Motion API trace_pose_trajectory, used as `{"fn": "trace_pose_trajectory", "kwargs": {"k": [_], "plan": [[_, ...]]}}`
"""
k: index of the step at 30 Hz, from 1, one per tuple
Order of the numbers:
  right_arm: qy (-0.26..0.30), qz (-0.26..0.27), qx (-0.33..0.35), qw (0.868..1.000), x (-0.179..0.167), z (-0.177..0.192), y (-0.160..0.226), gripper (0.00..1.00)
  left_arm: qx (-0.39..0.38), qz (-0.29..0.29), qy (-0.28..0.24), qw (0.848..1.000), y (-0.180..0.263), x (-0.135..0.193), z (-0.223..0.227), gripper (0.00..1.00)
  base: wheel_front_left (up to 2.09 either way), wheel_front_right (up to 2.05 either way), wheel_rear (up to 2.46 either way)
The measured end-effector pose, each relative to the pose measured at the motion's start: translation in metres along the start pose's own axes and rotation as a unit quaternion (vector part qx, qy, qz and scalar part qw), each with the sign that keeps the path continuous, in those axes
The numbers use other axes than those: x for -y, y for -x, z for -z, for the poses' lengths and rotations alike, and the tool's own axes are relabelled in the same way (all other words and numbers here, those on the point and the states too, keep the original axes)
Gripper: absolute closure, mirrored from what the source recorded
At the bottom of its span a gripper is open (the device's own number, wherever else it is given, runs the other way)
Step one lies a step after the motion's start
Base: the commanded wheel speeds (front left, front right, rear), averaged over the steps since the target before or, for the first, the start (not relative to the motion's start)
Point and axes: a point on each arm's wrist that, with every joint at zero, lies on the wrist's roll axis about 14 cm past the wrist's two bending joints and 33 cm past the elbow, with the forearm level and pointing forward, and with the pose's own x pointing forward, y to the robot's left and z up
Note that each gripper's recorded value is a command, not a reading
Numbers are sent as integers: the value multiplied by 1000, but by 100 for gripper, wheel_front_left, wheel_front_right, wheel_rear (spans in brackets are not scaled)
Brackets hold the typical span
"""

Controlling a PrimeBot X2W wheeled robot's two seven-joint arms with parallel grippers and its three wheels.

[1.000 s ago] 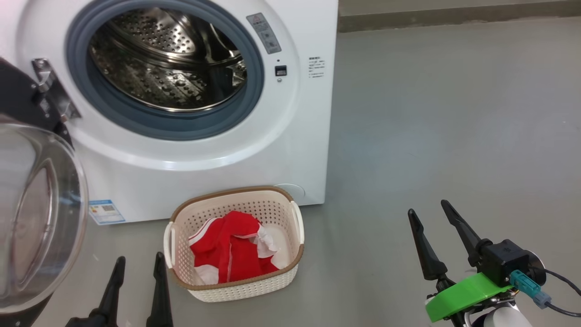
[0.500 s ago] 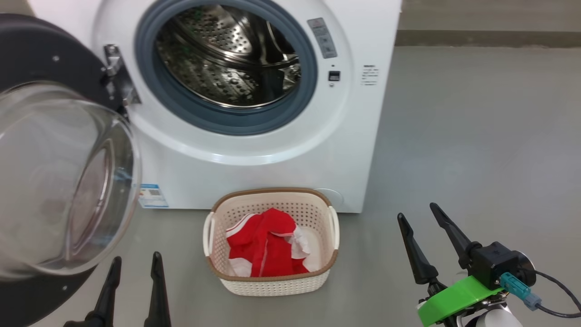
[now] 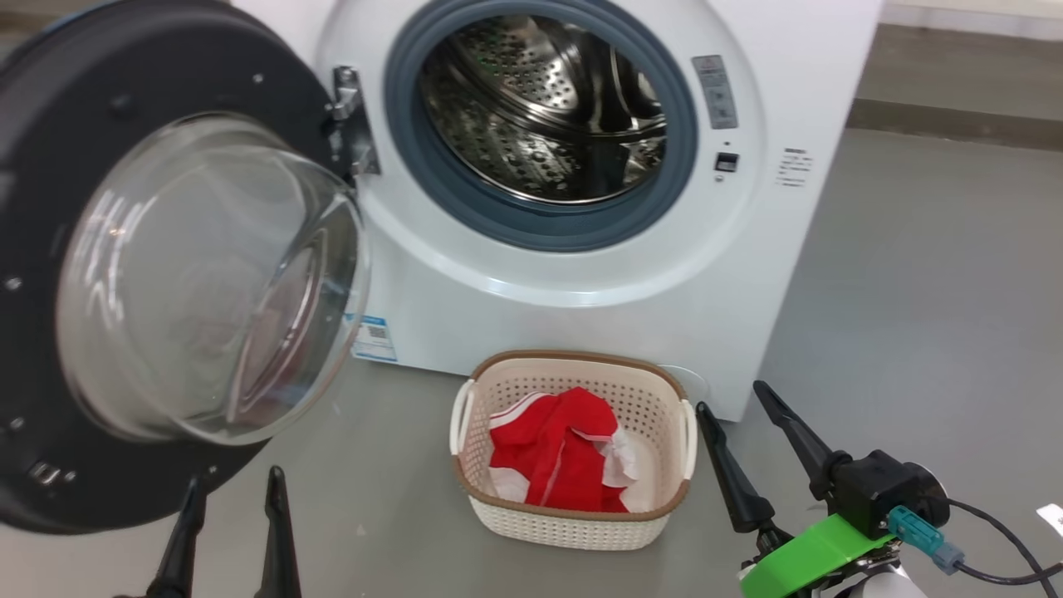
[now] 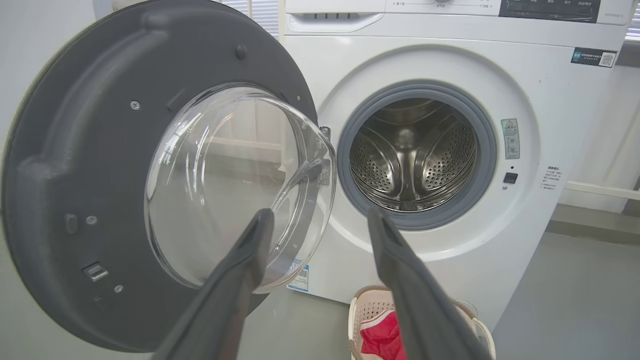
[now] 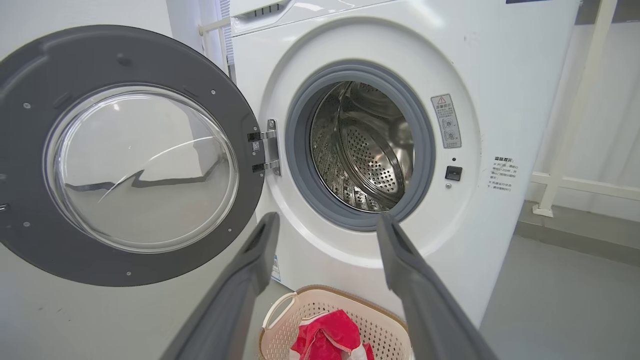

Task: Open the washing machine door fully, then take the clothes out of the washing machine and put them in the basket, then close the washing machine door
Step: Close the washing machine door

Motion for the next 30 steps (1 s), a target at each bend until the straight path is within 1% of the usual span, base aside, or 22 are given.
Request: {"fn": "trace_pose_trajectory", "kwargs": {"k": [3, 15, 20, 26, 27, 28, 30], "plan": [[-2, -25, -3, 1000, -16, 2, -6, 0, -6, -20, -11, 1000, 9, -14, 0, 0, 0, 0, 0], [-18, -107, -14, 994, -71, 10, -22, 0, 17, -91, -27, 995, 34, -57, -19, 0, 0, 0, 0], [-24, -126, -22, 991, -83, 16, -25, 0, 12, -111, -32, 993, 42, -67, -17, 0, 0, 0, 0], [-25, -130, -28, 991, -85, 20, -26, 0, 10, -117, -33, 993, 45, -69, -17, 0, 0, 0, 0], [-25, -129, -29, 991, -85, 20, -26, 0, 12, -116, -33, 993, 45, -69, -17, 53, 0, 0, 0], [-25, -129, -30, 991, -84, 20, -25, 0, 14, -116, -33, 993, 45, -69, -18, 100, 0, 0, 0], [-24, -127, -30, 991, -83, 20, -25, 0, 23, -117, -26, 993, 44, -70, -21, 100, 0, 0, 0]]}}
